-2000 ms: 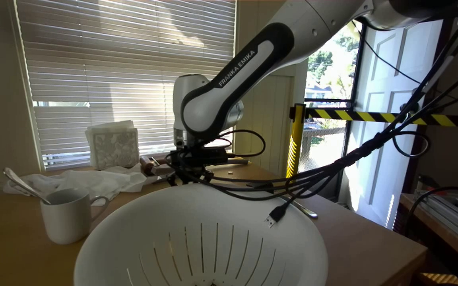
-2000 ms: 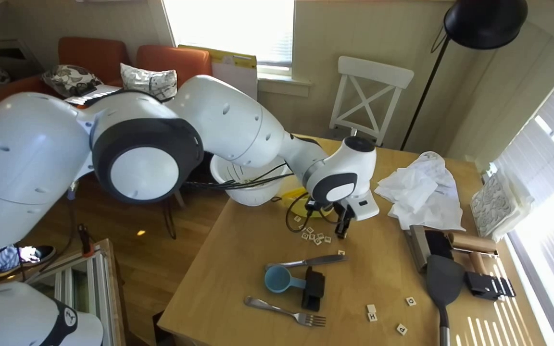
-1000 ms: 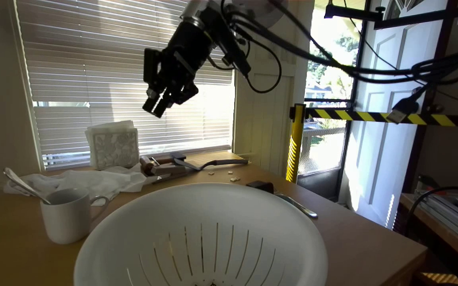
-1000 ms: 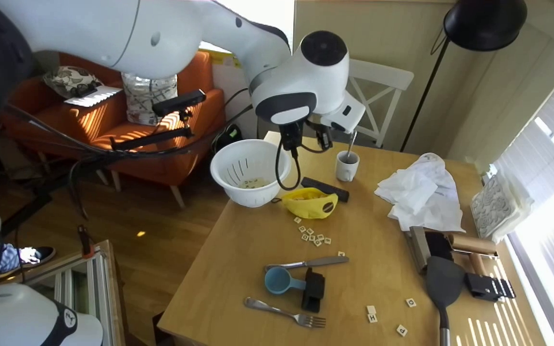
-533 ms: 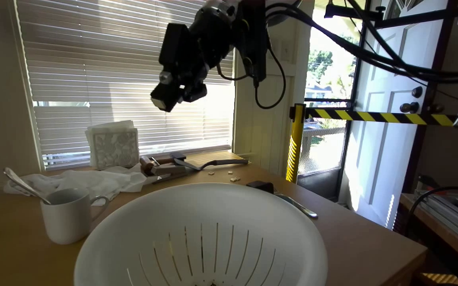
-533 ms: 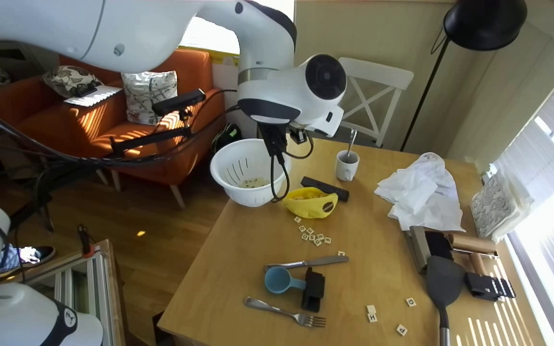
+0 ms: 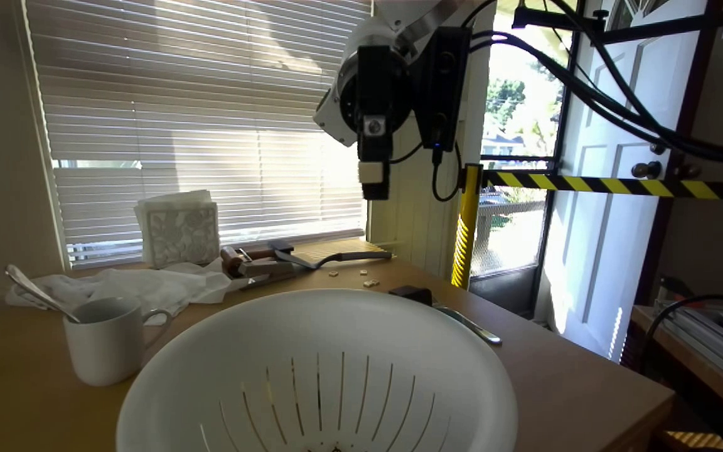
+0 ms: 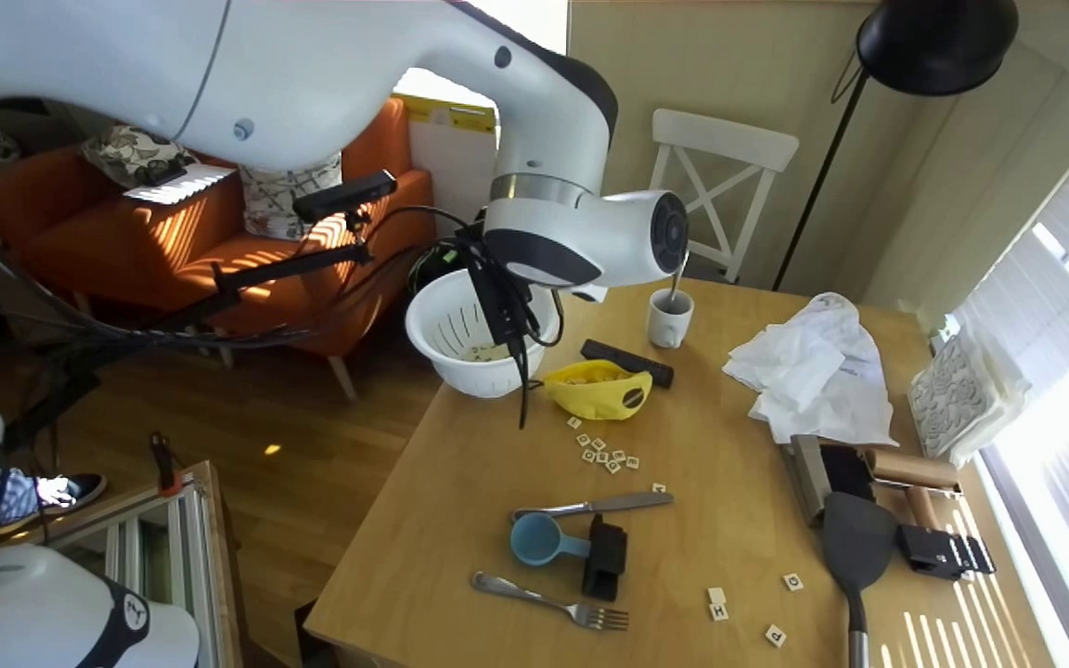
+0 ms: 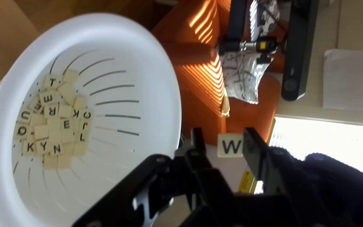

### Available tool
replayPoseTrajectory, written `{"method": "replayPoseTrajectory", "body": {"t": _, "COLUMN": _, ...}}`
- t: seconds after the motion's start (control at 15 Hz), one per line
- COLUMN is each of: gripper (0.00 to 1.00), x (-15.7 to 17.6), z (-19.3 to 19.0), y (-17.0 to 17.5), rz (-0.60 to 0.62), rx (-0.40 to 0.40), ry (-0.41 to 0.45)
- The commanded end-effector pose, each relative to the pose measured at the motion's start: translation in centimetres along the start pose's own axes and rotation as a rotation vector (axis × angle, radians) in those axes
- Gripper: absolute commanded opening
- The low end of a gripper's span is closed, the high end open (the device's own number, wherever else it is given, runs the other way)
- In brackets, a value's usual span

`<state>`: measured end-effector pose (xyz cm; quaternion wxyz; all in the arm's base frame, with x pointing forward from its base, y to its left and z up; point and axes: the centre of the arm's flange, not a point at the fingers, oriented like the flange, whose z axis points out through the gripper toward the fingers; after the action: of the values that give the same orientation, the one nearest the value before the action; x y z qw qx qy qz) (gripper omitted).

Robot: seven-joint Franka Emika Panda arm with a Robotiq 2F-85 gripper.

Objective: Put three letter tiles into the colander

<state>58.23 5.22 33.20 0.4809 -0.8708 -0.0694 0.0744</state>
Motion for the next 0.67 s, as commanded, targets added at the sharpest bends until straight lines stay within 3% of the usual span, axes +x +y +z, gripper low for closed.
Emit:
{"method": "replayPoseTrajectory", "body": {"t": 0.0, "gripper": 0.68, "x": 0.4, "z": 2.3, "y": 0.0, "rz": 0.028, "rx": 0.045, "ry": -0.196}}
{"method": "replayPoseTrajectory", "body": {"t": 0.2, "gripper": 0.88, "x": 0.9, "z": 4.7, "y": -0.4, "rz": 0.088, "rx": 0.043, "ry": -0.347}}
{"method": "replayPoseTrajectory", "body": {"t": 0.33, "gripper": 0.99, "x": 1.9, "z": 6.2, "y": -0.7, "rz": 0.152, "rx": -0.02, "ry": -0.412}}
{"method": "replayPoseTrajectory", "body": {"t": 0.47, "gripper": 1.0, "x": 3.7, "z": 7.2, "y": -0.7, "rz": 0.215, "rx": -0.125, "ry": -0.406}}
{"method": "replayPoseTrajectory", "body": {"t": 0.6, "gripper": 1.0, "x": 5.5, "z": 6.2, "y": -0.8, "rz": 0.221, "rx": -0.216, "ry": -0.295}}
